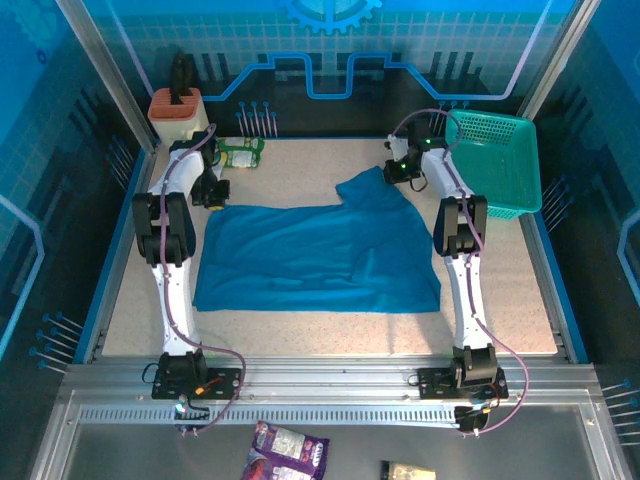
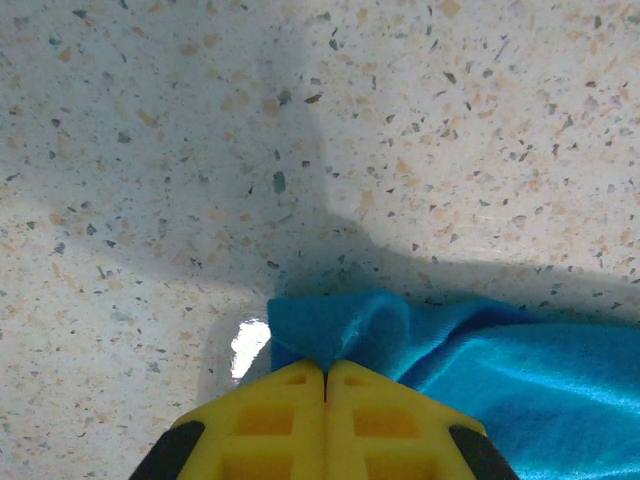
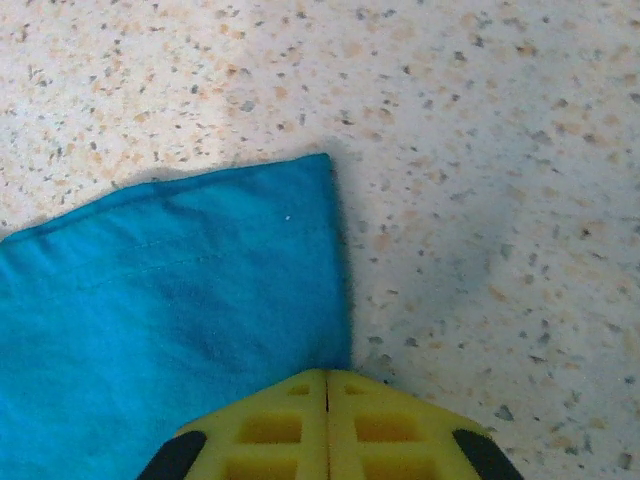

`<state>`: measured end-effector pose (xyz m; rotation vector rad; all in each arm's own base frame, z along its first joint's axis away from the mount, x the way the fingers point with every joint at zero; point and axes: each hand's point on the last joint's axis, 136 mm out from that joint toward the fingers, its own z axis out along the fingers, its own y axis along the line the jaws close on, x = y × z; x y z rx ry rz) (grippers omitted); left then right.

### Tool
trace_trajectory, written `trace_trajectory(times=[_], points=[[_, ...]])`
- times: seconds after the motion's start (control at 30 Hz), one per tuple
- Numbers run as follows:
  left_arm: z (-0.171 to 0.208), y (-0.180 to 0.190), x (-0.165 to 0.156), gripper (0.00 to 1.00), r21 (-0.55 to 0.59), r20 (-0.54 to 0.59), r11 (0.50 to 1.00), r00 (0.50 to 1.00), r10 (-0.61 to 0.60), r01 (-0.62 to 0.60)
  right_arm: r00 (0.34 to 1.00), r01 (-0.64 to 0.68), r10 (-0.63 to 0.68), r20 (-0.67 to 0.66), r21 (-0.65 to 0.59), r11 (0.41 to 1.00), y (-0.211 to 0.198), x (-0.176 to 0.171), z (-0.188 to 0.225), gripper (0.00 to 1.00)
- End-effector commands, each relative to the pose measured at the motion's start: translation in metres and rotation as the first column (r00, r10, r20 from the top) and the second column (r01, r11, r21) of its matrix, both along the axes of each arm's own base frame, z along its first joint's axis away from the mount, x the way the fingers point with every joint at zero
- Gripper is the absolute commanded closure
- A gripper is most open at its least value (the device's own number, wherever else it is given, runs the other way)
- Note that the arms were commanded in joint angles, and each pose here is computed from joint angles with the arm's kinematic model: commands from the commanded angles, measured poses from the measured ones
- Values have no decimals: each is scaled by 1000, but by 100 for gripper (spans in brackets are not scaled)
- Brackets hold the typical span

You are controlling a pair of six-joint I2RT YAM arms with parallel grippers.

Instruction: Fold the inside-out t-shirt

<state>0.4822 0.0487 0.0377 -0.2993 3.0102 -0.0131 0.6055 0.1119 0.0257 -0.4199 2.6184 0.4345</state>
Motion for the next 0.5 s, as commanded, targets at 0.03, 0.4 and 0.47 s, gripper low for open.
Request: trace_trajectory(times=[0.03,0.4,0.47], points=[[23,5,4,100,-18,57,999,997,52,-51,998,14,-13,67,-19,1000,3,5,36,100],[54,9,19,100,-120,175,986,975,139,-119,981,86,-84,174,-5,996,-6,-3,114,100],[56,7,19,100,-145,186,982,971,148,-122,982,90,-89,165,5,996,-5,-7,117,100]])
